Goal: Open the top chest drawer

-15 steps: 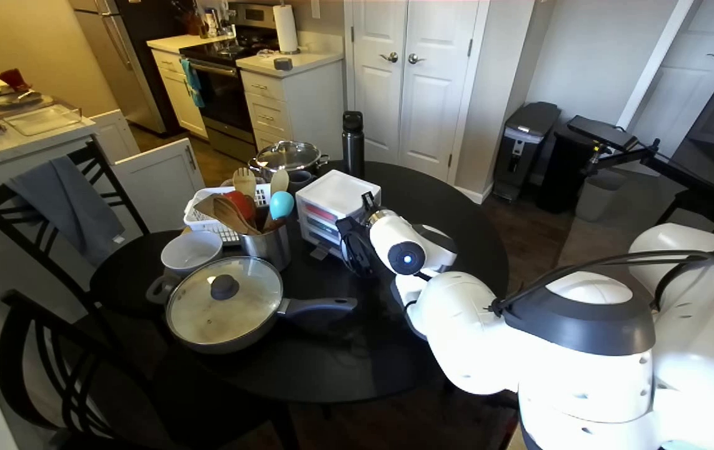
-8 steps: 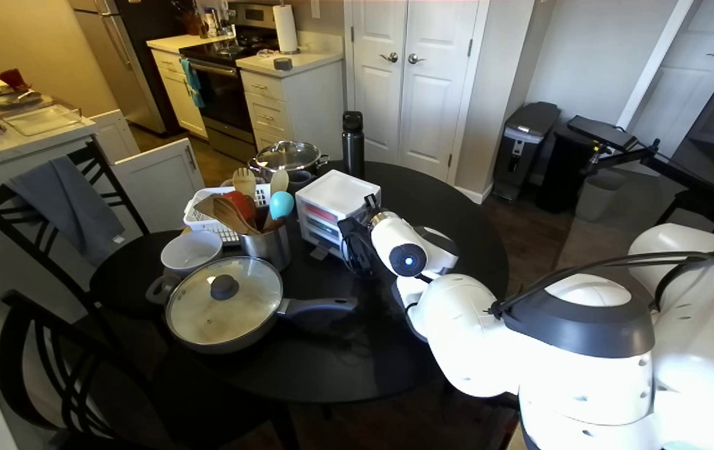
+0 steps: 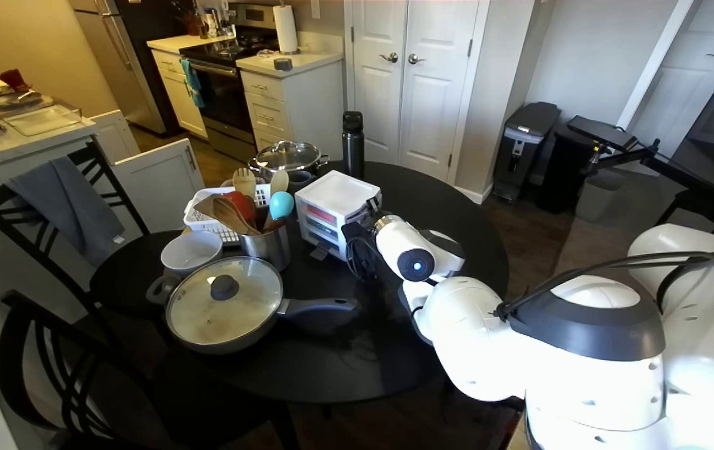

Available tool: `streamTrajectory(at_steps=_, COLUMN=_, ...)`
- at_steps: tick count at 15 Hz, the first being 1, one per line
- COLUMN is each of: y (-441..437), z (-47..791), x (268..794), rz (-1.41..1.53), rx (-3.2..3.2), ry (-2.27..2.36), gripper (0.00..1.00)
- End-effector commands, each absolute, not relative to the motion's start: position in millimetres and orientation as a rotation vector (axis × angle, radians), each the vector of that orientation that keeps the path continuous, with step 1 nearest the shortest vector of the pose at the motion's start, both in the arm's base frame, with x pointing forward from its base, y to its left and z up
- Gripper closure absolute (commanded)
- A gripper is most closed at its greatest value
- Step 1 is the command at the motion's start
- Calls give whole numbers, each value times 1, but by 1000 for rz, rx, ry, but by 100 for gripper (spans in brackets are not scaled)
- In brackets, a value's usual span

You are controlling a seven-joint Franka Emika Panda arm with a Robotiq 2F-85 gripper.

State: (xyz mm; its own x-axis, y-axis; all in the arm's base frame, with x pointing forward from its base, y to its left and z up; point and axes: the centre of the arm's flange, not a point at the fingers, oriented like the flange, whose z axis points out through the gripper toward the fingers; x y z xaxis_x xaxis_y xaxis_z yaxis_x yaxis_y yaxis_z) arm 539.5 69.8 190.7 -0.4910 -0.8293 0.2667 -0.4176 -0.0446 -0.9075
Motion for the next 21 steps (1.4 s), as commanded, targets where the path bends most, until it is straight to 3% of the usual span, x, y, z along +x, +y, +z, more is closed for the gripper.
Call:
streamTrajectory(at_steps=1, y=76, z=208, x=495, rz=-1393, rx=-1407, ry=1895, gripper=97)
streamTrajectory(at_steps=21, y=71, z=254, x=441, rz=-1159, rx=-1496, ry=2054, gripper=97)
